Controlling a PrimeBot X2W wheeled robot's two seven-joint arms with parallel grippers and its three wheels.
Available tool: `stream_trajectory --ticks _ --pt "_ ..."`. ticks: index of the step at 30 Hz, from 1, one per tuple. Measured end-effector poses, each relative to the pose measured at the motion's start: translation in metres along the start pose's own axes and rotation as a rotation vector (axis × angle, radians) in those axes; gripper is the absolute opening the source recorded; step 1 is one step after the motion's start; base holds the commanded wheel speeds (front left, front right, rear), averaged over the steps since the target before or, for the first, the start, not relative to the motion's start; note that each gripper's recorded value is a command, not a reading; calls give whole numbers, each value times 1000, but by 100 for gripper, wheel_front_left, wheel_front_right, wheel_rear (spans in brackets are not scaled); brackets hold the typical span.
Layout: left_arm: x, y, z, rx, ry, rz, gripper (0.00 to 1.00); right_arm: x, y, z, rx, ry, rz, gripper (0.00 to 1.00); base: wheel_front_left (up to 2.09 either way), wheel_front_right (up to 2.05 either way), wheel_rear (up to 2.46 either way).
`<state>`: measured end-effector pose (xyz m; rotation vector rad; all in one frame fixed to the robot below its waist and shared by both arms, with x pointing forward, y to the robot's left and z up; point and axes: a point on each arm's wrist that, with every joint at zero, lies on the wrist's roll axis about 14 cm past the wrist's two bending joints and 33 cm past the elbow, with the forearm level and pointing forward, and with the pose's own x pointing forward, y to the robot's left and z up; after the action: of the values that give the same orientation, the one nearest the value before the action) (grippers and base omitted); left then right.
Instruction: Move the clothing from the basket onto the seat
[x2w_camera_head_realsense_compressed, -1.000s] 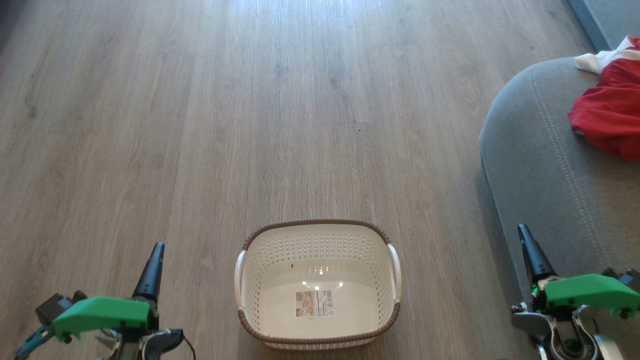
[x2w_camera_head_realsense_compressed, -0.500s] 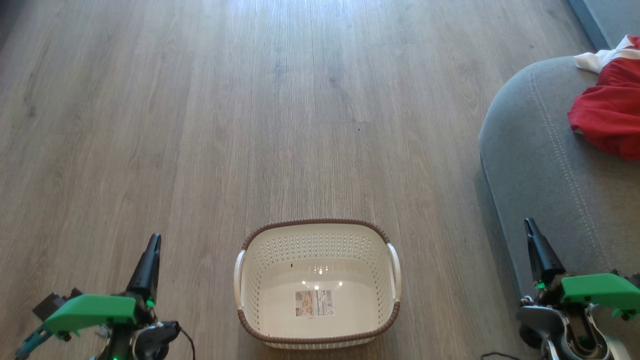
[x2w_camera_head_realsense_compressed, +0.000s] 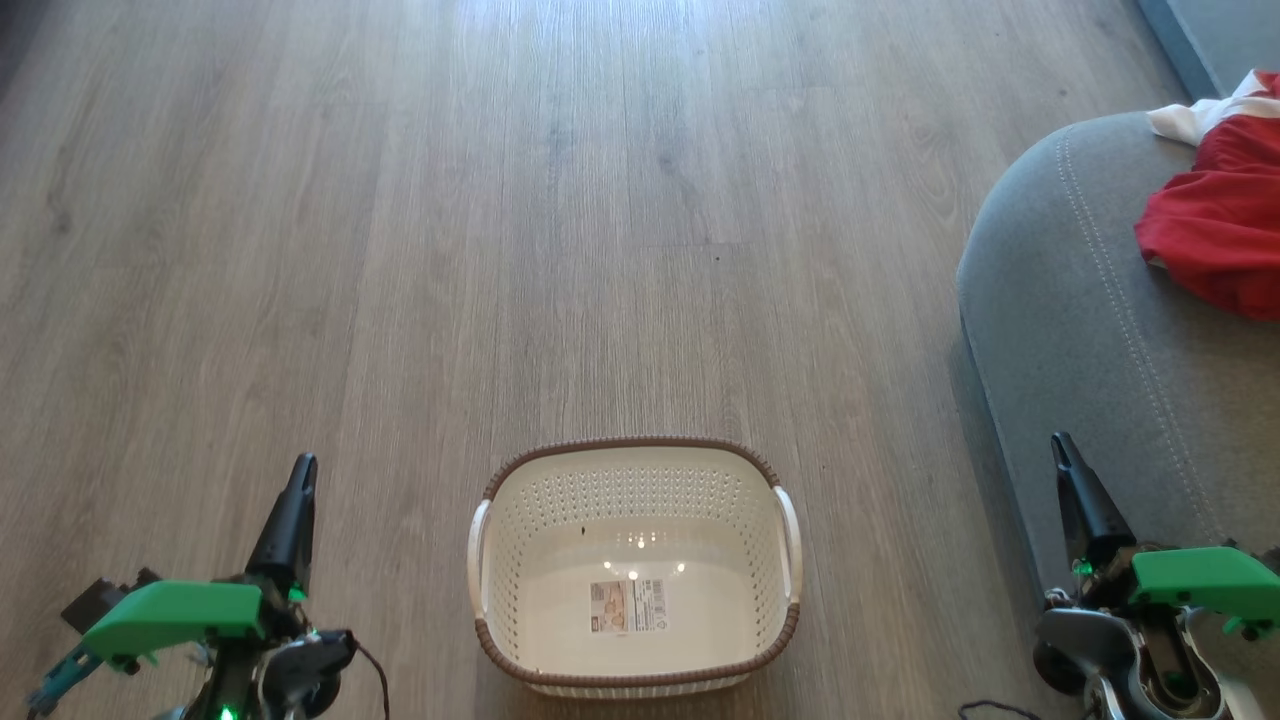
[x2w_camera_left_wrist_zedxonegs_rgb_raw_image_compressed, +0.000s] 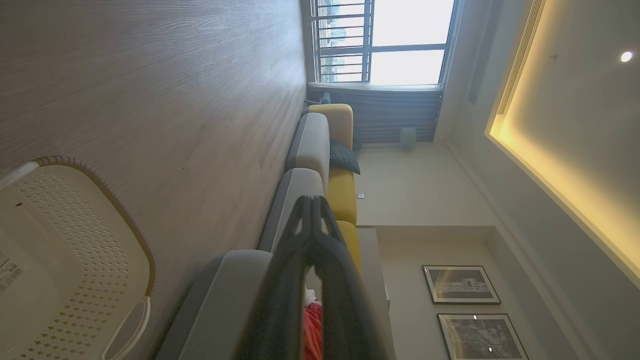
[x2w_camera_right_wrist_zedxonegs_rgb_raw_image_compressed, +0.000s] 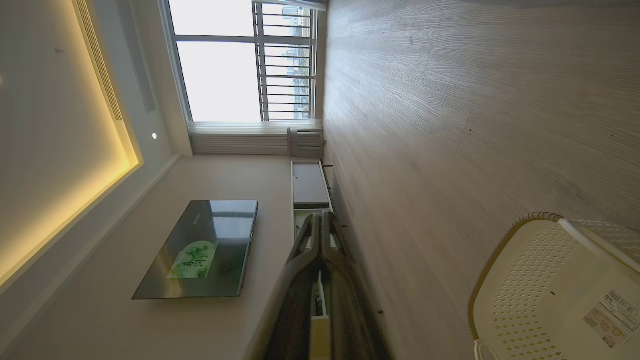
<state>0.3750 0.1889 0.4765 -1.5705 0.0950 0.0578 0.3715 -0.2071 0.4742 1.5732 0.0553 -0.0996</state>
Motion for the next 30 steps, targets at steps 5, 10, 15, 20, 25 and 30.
stream_trajectory --ticks 5,10,15,20,25,30 --pt "0 0 0 0 0 0 0 0 0 0 0 0 0 0 0 0 0" --pt "0 0 0 0 -1 0 0 0 0 0 0 0 0 0 0 0 0" --pt "0 0 0 0 -1 0 0 0 0 0 0 0 0 0 0 0 0" --pt "0 0 0 -1 -1 0 0 0 0 0 0 0 0 0 0 0 0" --pt "0 0 0 -1 -1 0 0 0 0 0 0 0 0 0 0 0 0" --pt "0 0 0 -1 -1 0 0 0 0 0 0 0 0 0 0 0 0"
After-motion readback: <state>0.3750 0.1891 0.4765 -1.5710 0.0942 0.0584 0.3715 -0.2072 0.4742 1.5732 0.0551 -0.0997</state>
